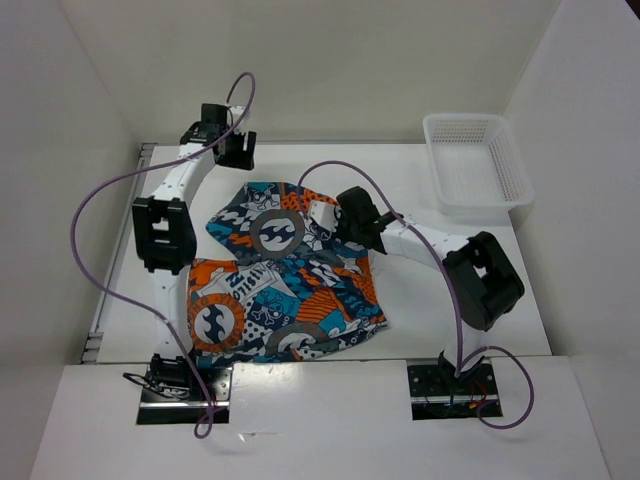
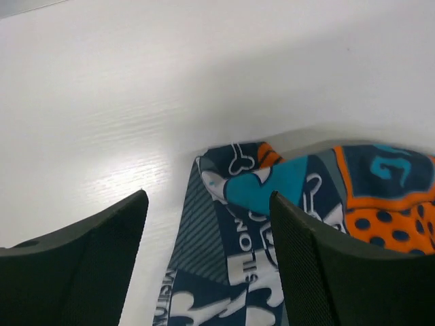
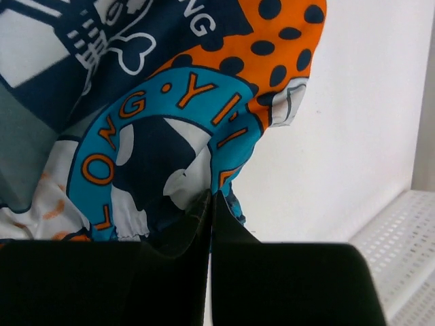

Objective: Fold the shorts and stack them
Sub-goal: Fold the shorts

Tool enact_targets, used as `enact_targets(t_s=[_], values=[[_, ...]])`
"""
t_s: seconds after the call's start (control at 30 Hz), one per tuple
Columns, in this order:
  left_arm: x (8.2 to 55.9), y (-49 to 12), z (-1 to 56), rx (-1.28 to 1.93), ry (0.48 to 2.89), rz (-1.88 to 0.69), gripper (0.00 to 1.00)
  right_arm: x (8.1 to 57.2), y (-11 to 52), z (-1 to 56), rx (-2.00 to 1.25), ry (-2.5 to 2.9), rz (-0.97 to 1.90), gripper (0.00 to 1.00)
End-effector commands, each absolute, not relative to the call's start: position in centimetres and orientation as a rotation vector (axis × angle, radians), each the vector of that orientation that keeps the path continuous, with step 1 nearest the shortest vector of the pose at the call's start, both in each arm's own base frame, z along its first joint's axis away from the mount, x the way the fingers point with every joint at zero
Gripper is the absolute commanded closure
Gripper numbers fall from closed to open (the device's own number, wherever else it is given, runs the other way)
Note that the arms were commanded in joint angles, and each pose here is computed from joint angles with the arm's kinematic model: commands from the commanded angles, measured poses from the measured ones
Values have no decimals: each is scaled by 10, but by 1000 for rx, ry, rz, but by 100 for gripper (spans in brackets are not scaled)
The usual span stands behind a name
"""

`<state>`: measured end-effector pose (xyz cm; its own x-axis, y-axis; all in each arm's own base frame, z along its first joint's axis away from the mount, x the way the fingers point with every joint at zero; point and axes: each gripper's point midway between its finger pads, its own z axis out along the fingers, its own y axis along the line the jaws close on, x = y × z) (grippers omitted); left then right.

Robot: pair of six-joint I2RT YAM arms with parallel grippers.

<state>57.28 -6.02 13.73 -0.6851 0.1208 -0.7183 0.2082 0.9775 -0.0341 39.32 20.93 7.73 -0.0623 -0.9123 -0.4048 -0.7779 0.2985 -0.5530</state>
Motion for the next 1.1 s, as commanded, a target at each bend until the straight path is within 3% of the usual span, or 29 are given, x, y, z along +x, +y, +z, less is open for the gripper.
enact_targets(t_s=[0.0,0.37,0.43,0.47,0.57,0.6,0.67,0.73,0.87,0.9,1.03,1.07], values=[[589,-70,103,256,2414,-201,21,385,195,82,-1534,1863,-283,100],[562,-121,54,365,2589,-408,16,390,195,82,-1493,1871,-297,100],[559,-131,50,386,2591,-455,21,390,195,82,-1493,1871,-298,100],[554,-132,47,388,2609,-472,34,390,195,78,-1499,1877,-297,100],[546,-145,46,414,2619,-549,58,393,197,82,-1474,1867,-294,100],[545,-147,47,417,2616,-566,78,395,191,78,-1467,1885,-311,100],[548,-150,54,423,2595,-579,100,401,192,83,-1442,1870,-328,100],[554,-147,59,418,2571,-588,100,411,183,86,-1398,1879,-367,100],[606,-123,133,384,2331,-464,100,449,173,115,-1260,1821,-472,100],[624,-109,184,366,2193,-412,100,460,164,122,-1214,1825,-507,100],[634,-84,303,321,1904,-271,100,500,151,177,-1096,1738,-618,100],[630,-82,309,312,1902,-256,100,506,151,184,-1096,1709,-647,100]])
